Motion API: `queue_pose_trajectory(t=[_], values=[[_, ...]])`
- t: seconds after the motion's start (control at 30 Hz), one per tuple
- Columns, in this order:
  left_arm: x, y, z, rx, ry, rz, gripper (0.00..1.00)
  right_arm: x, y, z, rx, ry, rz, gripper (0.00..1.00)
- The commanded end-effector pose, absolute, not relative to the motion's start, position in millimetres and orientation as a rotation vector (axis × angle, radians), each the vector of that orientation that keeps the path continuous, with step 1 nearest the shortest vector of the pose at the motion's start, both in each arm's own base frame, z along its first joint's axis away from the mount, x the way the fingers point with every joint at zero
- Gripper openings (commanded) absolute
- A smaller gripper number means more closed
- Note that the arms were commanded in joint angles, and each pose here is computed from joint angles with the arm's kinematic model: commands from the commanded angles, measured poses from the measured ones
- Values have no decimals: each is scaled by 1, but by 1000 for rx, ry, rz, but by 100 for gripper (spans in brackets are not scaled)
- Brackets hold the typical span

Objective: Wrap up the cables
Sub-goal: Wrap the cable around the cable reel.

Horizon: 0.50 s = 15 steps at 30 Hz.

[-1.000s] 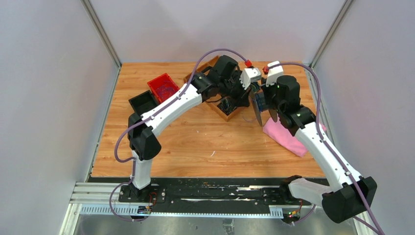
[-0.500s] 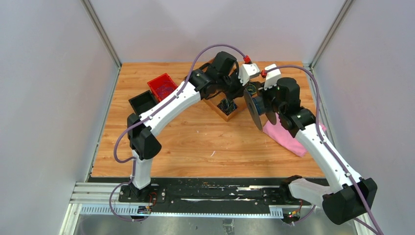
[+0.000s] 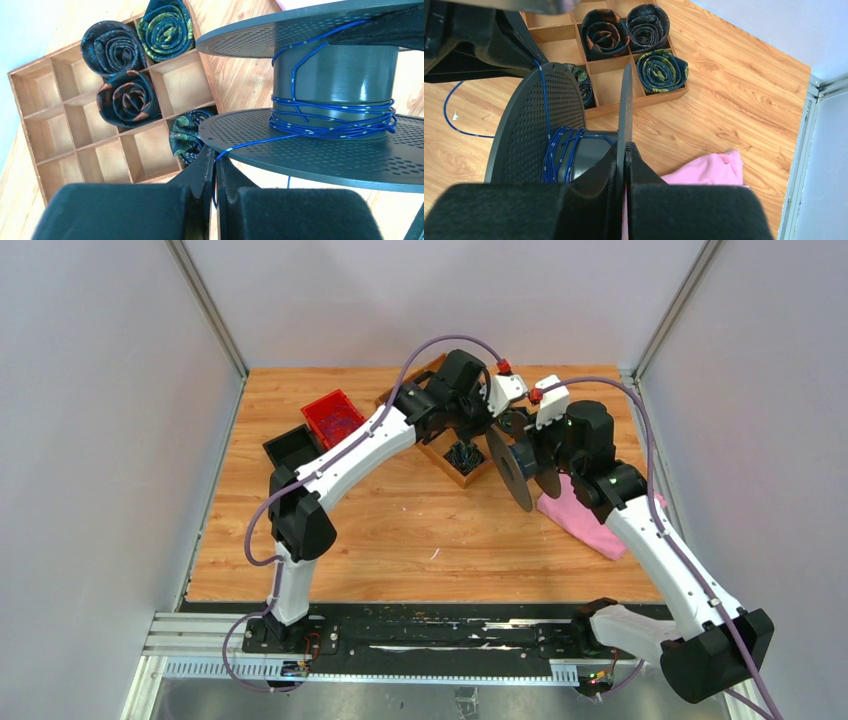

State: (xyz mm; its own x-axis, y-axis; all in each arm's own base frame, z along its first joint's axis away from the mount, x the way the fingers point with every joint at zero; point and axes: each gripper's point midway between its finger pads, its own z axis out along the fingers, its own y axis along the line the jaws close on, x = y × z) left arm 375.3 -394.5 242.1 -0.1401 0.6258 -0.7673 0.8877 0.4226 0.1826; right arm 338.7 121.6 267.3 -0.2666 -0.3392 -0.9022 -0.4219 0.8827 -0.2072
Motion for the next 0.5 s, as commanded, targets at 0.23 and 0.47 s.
queue_pose_trajectory(t=[0.23,0.47], values=[[403,-369,239,1212,1893,-434,10,330,125,306,-552,1791,159,1],[403,-359,226,1176,1929,-507,9,329,125,316,-542,1787,179,1]])
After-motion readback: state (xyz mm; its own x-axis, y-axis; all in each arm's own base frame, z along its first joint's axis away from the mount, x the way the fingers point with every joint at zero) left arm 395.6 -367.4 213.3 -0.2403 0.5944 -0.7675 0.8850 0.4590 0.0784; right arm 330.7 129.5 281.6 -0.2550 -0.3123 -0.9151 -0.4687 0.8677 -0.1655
